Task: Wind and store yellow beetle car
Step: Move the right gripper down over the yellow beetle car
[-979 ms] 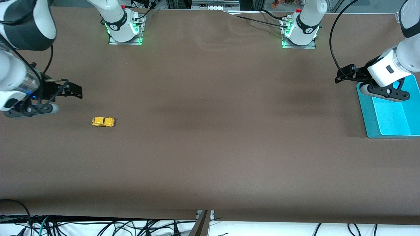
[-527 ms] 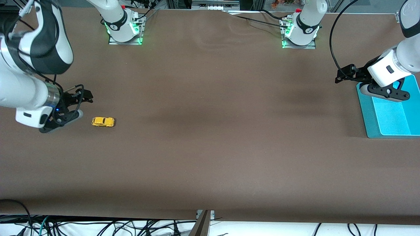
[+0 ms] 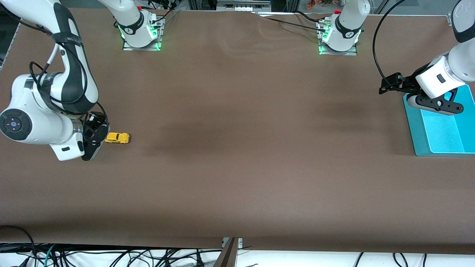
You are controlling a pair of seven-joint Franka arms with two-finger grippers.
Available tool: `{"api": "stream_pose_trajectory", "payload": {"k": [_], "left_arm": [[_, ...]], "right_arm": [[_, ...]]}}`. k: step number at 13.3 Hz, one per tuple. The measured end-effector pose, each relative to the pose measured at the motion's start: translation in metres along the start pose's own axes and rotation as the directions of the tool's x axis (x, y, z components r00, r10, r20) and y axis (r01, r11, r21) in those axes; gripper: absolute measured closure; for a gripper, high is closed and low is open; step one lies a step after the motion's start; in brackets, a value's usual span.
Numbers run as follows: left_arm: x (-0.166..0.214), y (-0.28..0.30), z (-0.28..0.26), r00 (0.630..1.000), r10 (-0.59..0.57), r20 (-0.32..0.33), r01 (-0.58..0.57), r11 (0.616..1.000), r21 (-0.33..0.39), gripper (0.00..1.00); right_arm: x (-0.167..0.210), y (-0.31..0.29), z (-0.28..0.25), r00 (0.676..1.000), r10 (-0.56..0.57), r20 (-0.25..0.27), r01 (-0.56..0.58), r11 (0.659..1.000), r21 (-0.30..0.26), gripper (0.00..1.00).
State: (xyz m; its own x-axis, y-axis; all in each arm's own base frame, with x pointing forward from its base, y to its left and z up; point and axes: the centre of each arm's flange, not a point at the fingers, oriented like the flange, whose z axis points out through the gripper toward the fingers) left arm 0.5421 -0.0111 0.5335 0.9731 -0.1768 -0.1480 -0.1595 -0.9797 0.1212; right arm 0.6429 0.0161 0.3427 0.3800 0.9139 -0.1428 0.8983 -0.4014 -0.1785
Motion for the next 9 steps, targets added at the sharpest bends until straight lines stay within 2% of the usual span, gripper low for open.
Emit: {"api": "stream_pose_trajectory", "payload": {"k": [4, 9], "left_arm": [[0.000, 0.000, 0.000, 1.000, 0.000, 0.000, 0.000, 1.000, 0.000, 0.00], [0.000, 0.000, 0.000, 1.000, 0.000, 0.000, 0.000, 1.000, 0.000, 0.00]], "right_arm": [[-0.045, 0.011, 0.070, 0.986, -0.165, -0.026, 0.164, 0.985, -0.045, 0.00], [-0.058, -0.006, 0.122, 0.976, -0.216, -0.041, 0.210, 0.970, -0.123, 0.00]]}}
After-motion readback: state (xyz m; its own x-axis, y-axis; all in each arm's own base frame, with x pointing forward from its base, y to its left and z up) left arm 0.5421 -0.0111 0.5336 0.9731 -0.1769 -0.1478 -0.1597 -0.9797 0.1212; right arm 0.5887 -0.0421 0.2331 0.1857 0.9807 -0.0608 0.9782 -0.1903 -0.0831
